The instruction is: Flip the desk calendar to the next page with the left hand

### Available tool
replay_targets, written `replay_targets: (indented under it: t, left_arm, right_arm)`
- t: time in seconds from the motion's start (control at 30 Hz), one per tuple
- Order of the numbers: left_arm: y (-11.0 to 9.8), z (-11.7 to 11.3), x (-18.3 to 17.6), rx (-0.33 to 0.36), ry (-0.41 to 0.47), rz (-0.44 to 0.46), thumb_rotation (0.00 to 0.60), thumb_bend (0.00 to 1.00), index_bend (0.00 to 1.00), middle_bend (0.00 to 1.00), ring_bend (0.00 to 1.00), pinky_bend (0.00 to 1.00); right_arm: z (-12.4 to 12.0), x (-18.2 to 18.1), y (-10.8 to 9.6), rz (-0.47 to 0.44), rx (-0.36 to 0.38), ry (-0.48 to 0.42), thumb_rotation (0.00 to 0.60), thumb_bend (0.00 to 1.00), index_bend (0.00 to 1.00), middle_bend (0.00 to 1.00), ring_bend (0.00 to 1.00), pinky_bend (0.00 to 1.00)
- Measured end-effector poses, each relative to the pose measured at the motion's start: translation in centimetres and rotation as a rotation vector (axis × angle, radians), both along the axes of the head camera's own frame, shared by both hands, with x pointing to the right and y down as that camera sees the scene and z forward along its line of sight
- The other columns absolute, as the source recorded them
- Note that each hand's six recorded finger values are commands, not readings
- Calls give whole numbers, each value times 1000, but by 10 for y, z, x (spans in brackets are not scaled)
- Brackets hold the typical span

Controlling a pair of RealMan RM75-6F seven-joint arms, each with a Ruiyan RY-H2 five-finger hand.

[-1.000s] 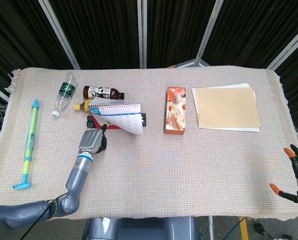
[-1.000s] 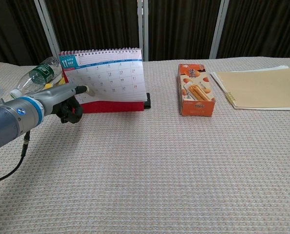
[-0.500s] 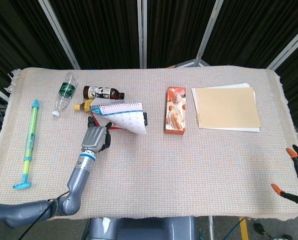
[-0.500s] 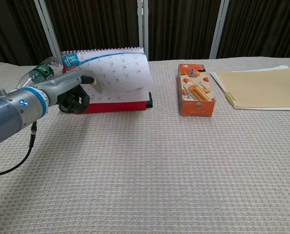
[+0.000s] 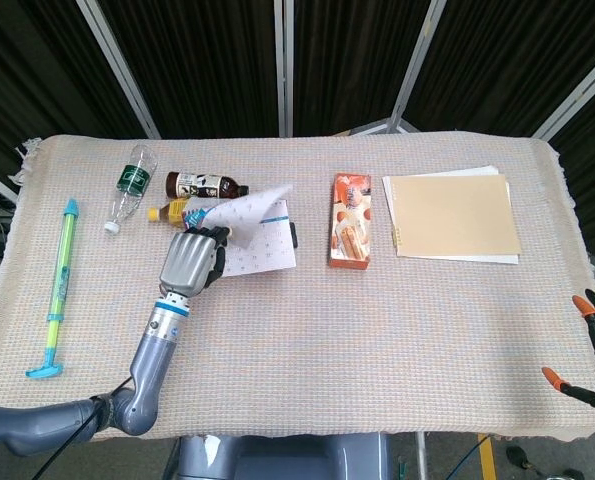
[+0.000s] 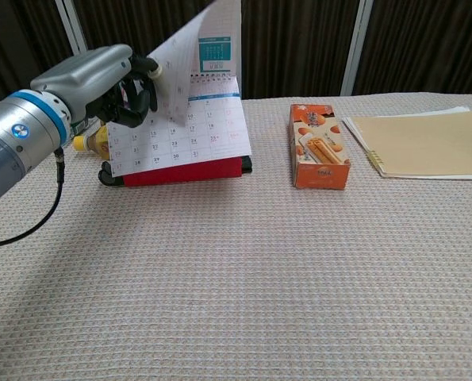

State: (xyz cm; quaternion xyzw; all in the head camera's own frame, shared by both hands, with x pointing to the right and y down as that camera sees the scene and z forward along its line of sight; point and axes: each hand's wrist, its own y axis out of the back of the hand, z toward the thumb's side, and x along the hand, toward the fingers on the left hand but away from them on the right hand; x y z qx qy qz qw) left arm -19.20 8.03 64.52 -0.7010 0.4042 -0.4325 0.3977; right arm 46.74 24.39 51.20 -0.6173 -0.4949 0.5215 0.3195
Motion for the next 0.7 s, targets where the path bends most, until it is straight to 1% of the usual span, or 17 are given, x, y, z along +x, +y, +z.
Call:
replay_targets:
  t: [0.03,0.1,0.17,0.27,0.33,0.4,0.43,0.47,0.5,0.57,0.6,0.7]
  left_arm:
    - [-3,-6,0,34,3,1,600,746,0,300,387,421]
    - [-6,-12,-1,72,5,1,600,739,0,278,375,412]
    - [-12,-18,-4,108,-1,-1,600,735,0,245,353,377]
    - [-18,-22,-6,126,-14,-3,600,723,0,173,284,302]
    - [-22,-22,-7,130,-27,-6,600,686,0,119,230,256]
    - [-24,-22,-8,129,-39,-7,600,609,0,70,184,214]
    - [-26,-21,-9,126,-48,-8,600,548,0,40,151,184]
    - [-27,-20,-10,120,-57,-8,600,459,0,17,112,146]
    - [-29,-18,-11,110,-67,-9,600,394,0,6,84,119]
    - [-33,-13,-14,71,-93,-10,600,193,0,0,20,57]
    - [-35,-10,-16,51,-104,-12,600,131,0,0,7,48]
    - [-40,-3,-21,-24,-128,-22,600,44,0,0,0,40]
  right_arm:
    - [0,0,0,0,0,0,600,71,0,0,0,0]
    - [0,0,0,1,0,0,600,71,0,0,0,0]
    - [0,0,0,1,0,-1,600,71,0,0,0,0]
    - [1,0,0,2,-2,-1,600,71,0,0,0,0]
    - [1,1,0,3,-2,-1,600,71,0,0,0,0]
    - [1,1,0,4,-3,-1,600,72,0,0,0,0]
    - [1,1,0,4,-3,-1,600,72,0,0,0,0]
    - [1,1,0,6,-5,0,600,72,0,0,0,0]
    - [2,2,0,8,-7,2,600,72,0,0,0,0]
    - [3,3,-1,11,-10,3,600,71,0,0,0,0]
    - [4,3,-1,11,-10,4,600,71,0,0,0,0]
    - [5,3,-1,13,-11,5,600,71,0,0,0,0]
